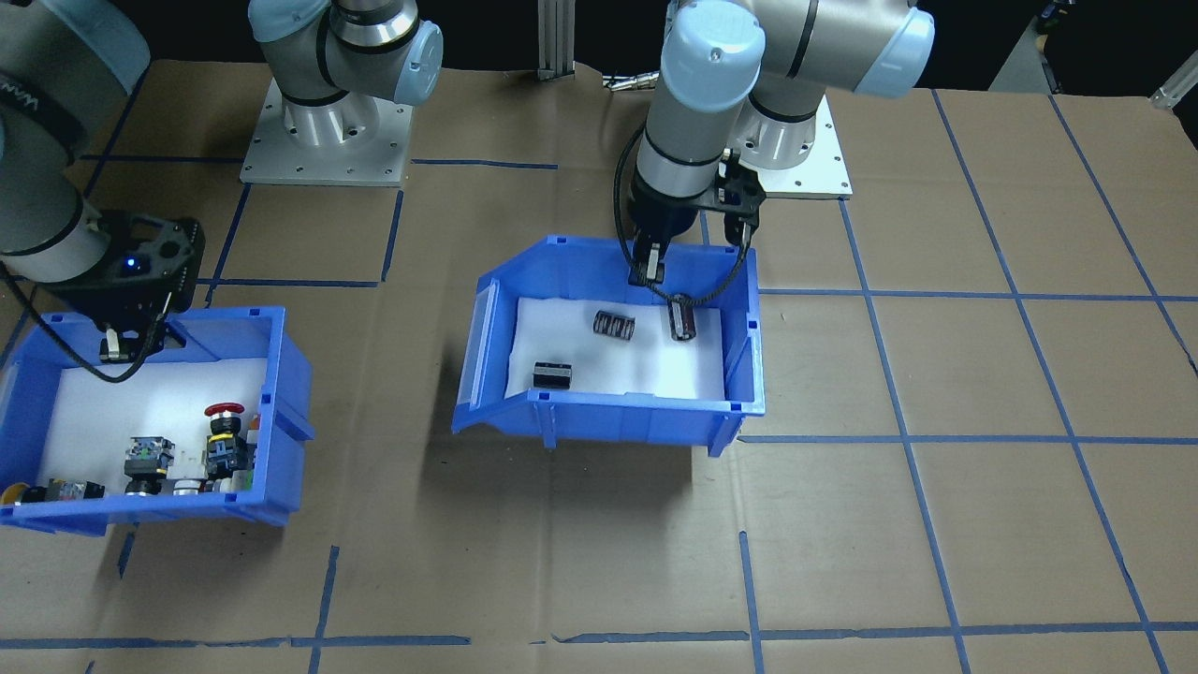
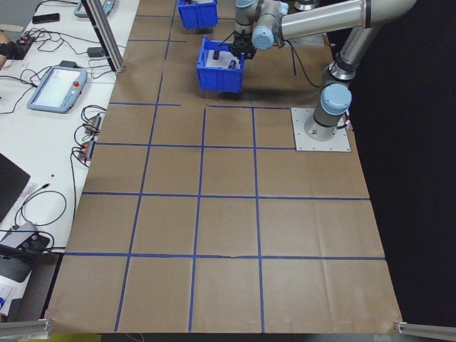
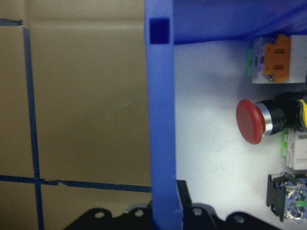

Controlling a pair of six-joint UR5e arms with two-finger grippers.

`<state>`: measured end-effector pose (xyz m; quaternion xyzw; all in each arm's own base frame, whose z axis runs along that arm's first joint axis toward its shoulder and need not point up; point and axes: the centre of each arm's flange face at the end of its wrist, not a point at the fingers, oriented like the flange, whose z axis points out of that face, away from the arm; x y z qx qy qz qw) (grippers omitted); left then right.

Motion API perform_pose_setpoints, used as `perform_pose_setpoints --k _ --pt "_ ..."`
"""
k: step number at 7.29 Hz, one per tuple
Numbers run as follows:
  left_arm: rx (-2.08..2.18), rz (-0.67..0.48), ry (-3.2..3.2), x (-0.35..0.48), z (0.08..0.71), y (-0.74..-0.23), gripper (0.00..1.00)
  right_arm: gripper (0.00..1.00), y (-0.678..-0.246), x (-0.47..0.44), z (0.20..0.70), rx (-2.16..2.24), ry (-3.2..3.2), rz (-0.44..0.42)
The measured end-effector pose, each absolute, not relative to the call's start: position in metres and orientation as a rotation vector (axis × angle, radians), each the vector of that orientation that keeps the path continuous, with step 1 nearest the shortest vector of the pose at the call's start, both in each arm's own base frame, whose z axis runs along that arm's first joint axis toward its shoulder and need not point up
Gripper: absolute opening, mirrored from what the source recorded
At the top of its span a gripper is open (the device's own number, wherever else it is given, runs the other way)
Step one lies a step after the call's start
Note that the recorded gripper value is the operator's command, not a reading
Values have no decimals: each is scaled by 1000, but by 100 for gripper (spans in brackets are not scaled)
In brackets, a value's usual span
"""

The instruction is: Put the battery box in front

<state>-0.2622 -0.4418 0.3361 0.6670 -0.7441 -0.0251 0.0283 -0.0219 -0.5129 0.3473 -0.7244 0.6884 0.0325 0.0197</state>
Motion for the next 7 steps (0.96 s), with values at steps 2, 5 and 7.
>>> perform_pose_setpoints --k 2,5,7 --pt "2052 -57 -2291 -283 335 -510 0 8 -493 -34 348 -2246 2134 98" --pt "2064 -52 -2270 -319 309 -581 0 8 -487 -37 345 -2238 2128 105" --pt "2068 -56 -2259 -332 295 -605 13 9 -486 -36 344 -2233 2122 109"
